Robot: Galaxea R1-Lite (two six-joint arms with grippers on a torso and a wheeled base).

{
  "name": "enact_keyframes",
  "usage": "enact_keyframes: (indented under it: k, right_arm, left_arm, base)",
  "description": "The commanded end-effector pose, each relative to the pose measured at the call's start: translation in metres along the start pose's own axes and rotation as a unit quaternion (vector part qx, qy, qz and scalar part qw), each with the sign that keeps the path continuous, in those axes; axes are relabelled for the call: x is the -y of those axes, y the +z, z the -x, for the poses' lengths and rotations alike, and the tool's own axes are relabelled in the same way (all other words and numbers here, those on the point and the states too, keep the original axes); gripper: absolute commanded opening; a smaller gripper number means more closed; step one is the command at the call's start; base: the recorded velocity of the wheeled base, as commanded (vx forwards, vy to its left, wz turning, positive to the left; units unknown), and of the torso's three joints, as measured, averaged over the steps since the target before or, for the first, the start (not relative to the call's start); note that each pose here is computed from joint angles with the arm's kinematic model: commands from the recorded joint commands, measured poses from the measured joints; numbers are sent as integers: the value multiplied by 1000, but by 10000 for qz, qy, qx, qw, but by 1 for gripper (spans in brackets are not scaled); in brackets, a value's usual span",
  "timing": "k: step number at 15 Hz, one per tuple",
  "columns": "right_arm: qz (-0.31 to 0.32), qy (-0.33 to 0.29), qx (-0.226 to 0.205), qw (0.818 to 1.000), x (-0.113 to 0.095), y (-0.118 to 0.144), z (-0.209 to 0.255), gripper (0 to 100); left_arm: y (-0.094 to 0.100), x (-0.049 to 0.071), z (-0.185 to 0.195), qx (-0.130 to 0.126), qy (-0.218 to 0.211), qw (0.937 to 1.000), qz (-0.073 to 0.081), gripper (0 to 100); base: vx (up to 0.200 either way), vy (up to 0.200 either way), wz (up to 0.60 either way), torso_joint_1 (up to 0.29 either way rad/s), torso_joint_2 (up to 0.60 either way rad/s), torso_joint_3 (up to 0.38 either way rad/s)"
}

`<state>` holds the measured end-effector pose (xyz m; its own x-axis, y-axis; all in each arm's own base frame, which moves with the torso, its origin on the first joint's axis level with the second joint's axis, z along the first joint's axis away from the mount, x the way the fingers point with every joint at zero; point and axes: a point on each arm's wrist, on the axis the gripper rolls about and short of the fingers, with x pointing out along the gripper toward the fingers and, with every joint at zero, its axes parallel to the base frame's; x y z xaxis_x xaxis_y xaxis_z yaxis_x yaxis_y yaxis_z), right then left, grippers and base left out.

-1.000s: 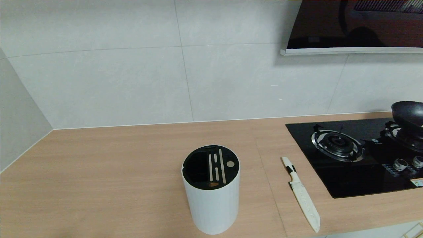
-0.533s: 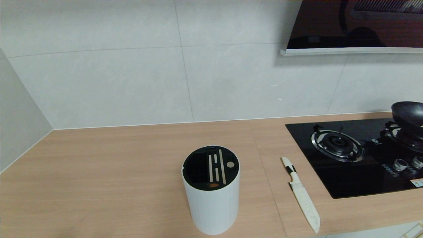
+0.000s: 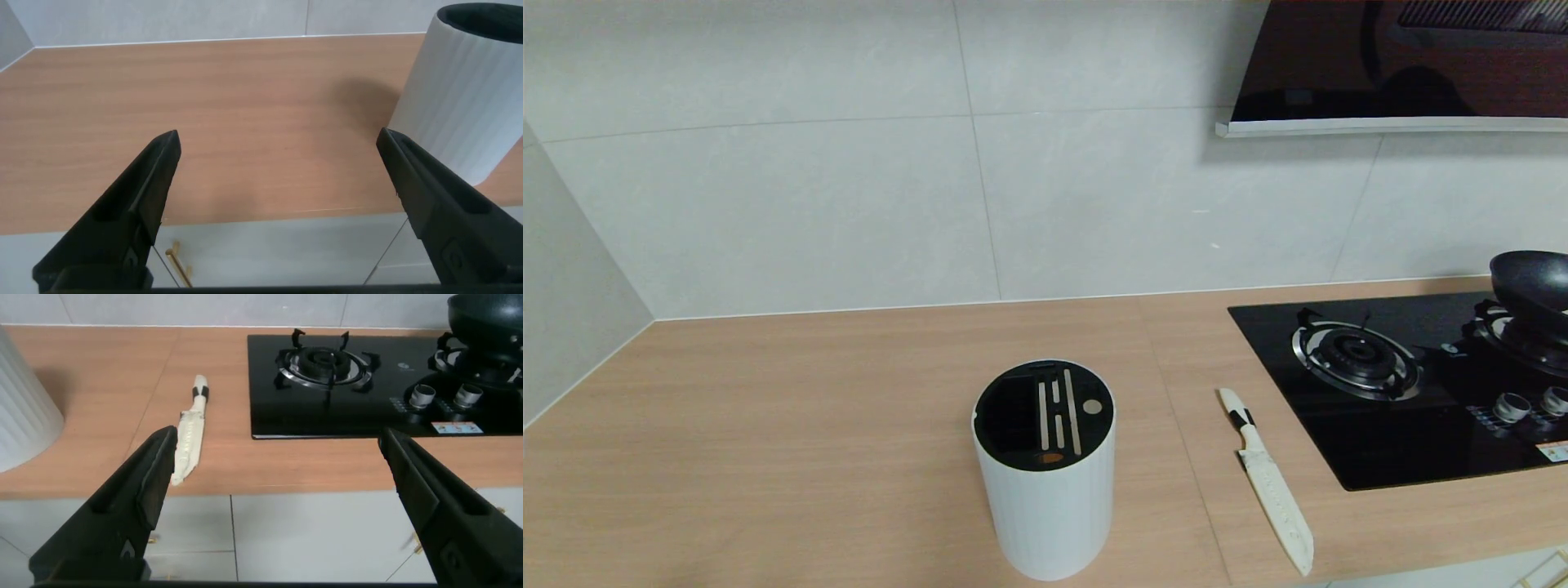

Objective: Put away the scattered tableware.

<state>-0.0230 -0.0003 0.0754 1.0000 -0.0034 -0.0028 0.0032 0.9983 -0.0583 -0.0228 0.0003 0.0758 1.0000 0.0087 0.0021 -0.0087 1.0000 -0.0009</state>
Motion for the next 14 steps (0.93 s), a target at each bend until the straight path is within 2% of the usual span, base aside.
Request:
enact_keyframes:
  k: [1,2,3,7,9,12,14]
  right_arm:
    - [-25,-4,236,9997,0,8,1,100]
    - [-143,166,979,9950,2,41,10,100]
    - [-236,469,940,9942,1,52,10,100]
    - [-284,1205,-298,9919,-2,61,-19,100]
    - [-306,1435,-606,9873,-2,69,-30,100]
    - [-278,1704,-1362,9755,-4,87,-67,100]
    - [-287,2075,-1917,9588,-13,99,-108,100]
  left_arm:
    - [0,0,0,-3,2,10000,3,100]
    - [0,0,0,-3,2,10000,3,100]
    - [0,0,0,-11,2,10000,3,100]
    - [0,0,0,-11,2,10000,3,100]
    - [0,0,0,-11,2,10000,3,100]
    - [0,0,0,-11,2,10000,3,100]
    - [0,0,0,-3,2,10000,3,100]
  base:
    - [0,0,0,0,0,0]
    - [0,0,0,0,0,0]
    - [0,0,0,0,0,0]
    - [0,0,0,0,0,0]
    - [0,0,0,0,0,0]
    - [0,0,0,0,0,0]
    - [0,0,0,0,0,0]
